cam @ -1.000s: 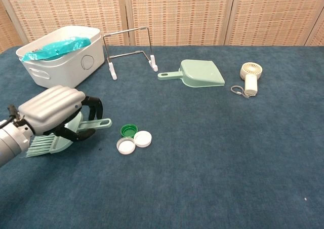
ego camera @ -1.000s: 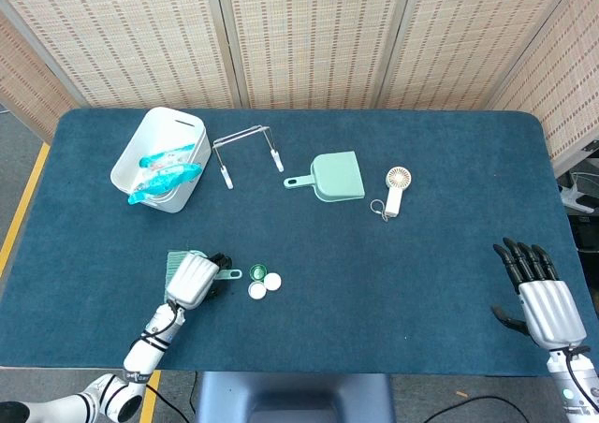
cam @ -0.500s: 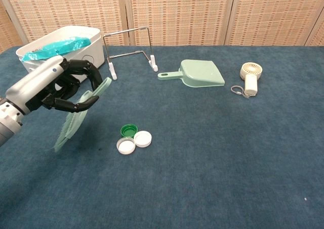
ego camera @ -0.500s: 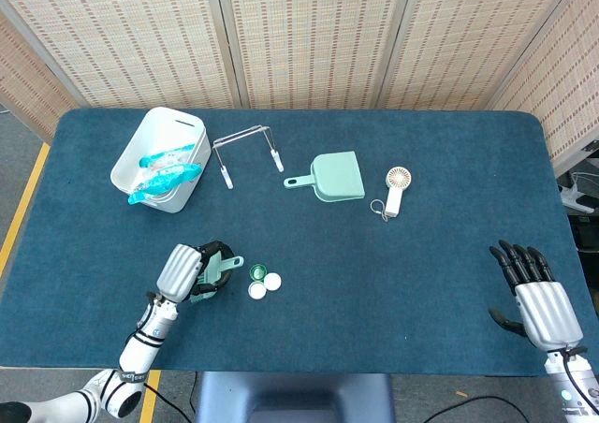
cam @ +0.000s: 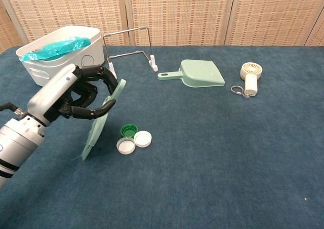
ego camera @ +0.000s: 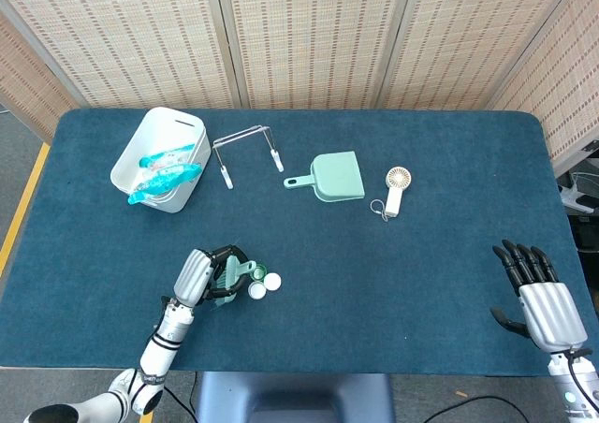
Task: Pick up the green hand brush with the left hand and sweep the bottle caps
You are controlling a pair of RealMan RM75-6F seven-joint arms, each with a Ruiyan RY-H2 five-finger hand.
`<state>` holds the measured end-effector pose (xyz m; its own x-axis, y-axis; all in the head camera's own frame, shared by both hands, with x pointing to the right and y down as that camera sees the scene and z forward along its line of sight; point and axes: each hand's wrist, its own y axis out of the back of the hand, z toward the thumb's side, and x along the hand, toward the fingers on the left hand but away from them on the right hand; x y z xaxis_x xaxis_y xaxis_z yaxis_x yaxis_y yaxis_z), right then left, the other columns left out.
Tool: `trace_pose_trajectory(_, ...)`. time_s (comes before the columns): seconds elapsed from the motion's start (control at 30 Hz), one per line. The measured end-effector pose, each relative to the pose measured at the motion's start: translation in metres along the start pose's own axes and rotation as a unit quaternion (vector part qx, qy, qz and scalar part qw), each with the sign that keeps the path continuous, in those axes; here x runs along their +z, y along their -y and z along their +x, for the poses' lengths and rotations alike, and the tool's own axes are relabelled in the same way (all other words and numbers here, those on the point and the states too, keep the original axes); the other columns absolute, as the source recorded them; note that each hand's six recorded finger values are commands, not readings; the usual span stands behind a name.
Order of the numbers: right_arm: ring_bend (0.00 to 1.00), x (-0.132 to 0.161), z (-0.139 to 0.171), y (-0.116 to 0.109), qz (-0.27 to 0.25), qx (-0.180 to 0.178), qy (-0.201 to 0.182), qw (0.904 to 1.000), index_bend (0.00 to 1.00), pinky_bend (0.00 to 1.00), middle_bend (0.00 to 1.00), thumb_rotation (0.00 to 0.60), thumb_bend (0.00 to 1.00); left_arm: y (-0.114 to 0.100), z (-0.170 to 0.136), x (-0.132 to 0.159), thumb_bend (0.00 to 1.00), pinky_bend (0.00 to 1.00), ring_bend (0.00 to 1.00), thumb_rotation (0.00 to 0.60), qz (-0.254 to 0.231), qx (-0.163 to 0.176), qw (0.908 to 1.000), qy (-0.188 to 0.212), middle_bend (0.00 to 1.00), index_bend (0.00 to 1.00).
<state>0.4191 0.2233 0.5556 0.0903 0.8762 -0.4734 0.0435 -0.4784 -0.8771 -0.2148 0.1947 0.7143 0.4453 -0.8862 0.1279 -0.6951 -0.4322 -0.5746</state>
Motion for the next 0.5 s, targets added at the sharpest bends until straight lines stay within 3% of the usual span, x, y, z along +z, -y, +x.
trace_pose_trajectory(0.5,0.00,-0.002,-0.001,-0.001,-0.004,-0.002,0.002,1.0000,0.00,0.00,0.00,0.599,0.15,0.035,0.016,0.021,0.73,1.00,0.83,0.600,-0.041,-0.028,0.9984,0.026,0.88,0.74)
